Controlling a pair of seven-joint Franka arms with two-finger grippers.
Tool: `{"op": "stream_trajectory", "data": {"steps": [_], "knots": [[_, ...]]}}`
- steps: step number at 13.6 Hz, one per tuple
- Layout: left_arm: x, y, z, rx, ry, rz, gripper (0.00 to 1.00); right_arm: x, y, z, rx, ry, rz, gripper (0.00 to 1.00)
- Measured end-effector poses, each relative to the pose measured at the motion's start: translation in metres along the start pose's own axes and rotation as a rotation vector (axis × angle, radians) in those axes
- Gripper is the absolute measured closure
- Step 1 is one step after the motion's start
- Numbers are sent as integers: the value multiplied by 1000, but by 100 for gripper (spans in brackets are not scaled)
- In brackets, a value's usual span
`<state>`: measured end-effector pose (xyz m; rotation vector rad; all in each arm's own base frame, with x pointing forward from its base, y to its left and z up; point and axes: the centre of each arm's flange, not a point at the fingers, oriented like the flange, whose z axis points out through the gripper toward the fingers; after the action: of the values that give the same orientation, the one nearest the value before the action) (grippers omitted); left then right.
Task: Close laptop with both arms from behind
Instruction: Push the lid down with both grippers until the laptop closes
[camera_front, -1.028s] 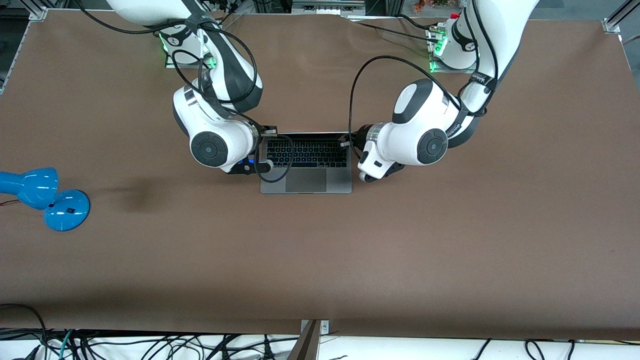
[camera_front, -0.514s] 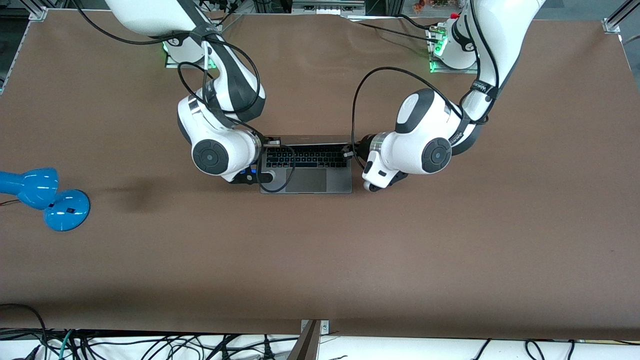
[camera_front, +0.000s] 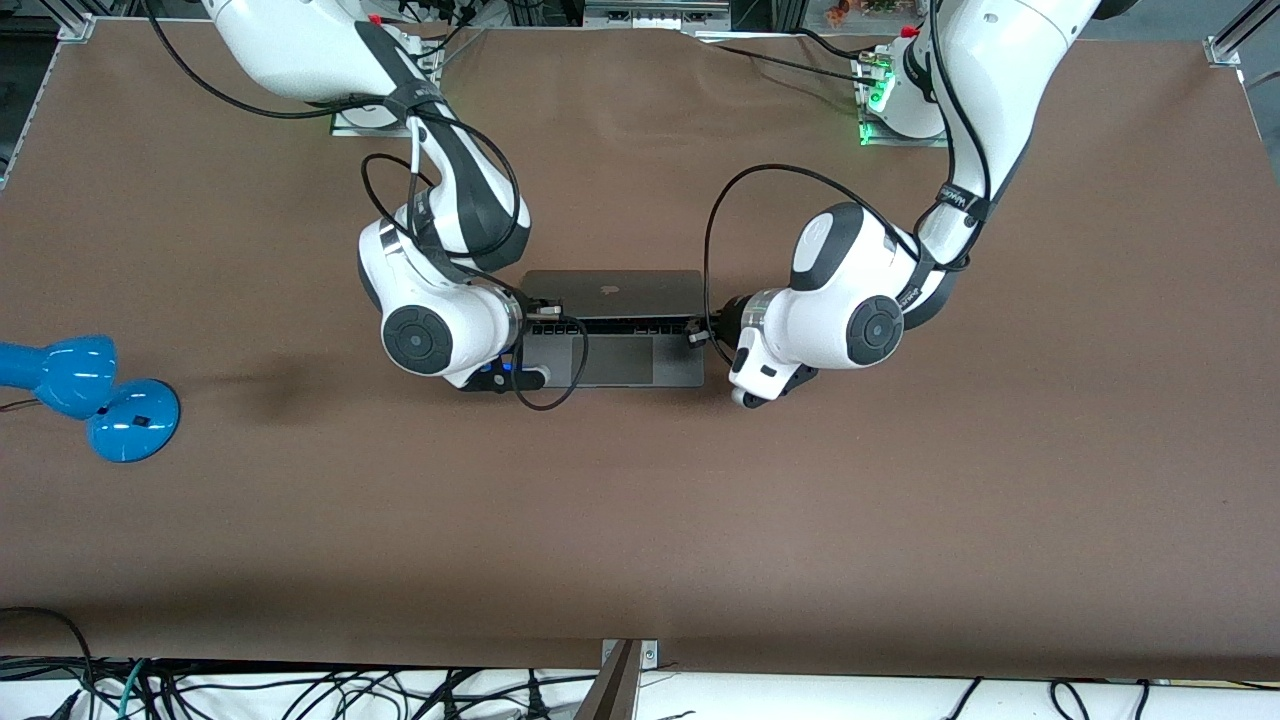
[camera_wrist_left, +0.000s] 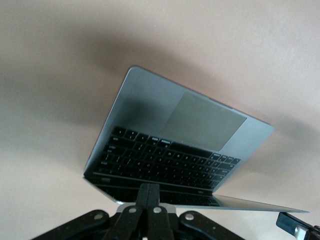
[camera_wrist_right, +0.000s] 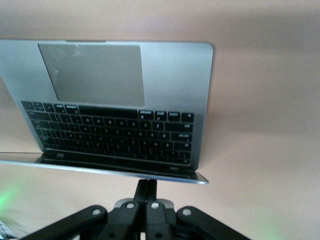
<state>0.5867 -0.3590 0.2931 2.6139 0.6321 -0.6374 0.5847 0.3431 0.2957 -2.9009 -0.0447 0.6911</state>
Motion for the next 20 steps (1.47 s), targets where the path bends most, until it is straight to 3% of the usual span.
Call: {"op": "stream_trajectory", "data": {"steps": [20], "knots": [[57,-3,49,-37,112,-2,99,58,31,40,27,123,-65,99]]}}
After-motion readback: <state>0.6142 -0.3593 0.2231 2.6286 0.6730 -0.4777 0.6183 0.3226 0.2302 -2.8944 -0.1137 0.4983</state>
